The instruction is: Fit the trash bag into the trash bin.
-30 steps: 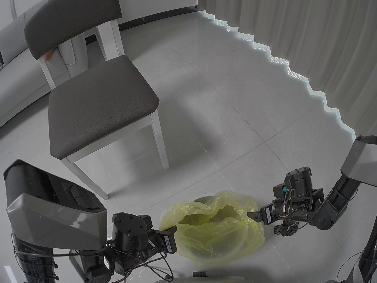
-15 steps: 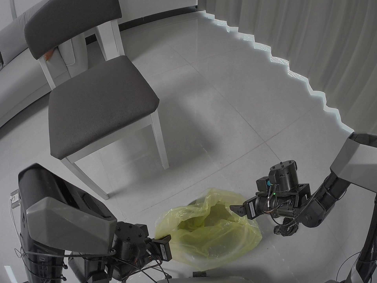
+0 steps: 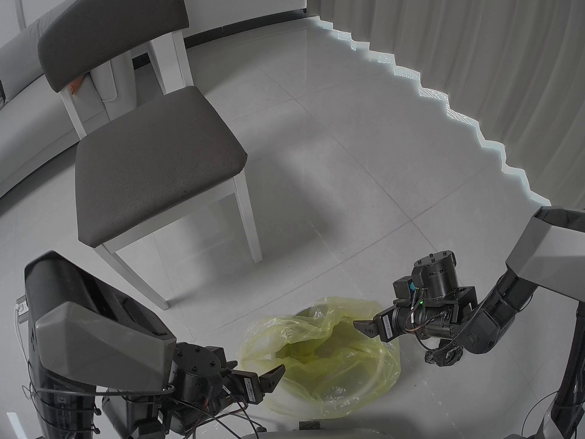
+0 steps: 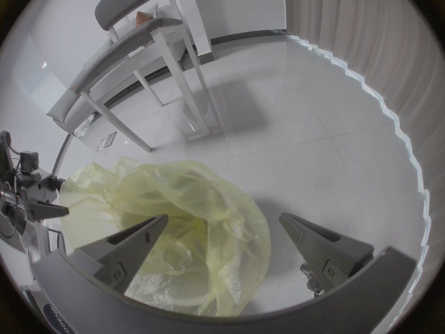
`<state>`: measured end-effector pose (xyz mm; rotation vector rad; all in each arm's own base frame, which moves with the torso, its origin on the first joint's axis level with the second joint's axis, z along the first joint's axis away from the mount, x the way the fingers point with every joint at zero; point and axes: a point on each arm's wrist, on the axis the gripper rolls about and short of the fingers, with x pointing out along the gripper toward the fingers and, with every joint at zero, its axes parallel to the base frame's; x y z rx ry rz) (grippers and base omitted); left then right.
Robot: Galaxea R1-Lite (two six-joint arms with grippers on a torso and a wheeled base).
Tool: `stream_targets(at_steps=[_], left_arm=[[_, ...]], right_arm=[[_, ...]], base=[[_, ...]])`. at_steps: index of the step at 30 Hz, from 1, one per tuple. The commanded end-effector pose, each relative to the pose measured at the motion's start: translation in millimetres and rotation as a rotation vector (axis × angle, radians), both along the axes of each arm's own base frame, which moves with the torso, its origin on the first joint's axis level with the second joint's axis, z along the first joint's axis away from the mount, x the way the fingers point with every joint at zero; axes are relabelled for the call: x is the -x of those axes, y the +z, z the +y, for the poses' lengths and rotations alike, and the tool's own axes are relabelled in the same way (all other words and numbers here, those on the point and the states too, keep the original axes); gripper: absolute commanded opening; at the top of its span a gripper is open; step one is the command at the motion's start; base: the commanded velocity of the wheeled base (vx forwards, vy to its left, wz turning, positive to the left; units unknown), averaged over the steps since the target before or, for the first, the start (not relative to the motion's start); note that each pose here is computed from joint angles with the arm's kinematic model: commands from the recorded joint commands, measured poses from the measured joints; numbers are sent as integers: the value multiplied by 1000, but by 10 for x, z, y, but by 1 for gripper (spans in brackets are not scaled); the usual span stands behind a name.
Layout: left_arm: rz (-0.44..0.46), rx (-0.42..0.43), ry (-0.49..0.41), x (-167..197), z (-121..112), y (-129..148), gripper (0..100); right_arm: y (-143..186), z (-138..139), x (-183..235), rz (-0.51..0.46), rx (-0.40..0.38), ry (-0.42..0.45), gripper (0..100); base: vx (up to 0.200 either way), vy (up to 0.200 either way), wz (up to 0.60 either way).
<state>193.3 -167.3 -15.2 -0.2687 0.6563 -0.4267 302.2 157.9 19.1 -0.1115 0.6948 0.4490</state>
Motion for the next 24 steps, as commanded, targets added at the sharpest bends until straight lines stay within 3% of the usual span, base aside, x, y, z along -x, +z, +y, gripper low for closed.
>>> stream_targets(at_steps=[1,22,23,24], left_arm=[[-45,37,8,16,41,159,100],[-130,6,-9,-76,17,235,100],[-132,8,-11,-87,12,235,100],[-138,10,-12,-109,-1,232,100]], right_arm=[[-68,25,-53,5,6,4,100],[-251,111,-353,8,-6,86,100],[-246,115,-359,5,-8,86,0],[-229,121,-372,-2,-11,86,0]], base=[[0,0,0],[0,0,0],[0,0,0],[0,0,0]])
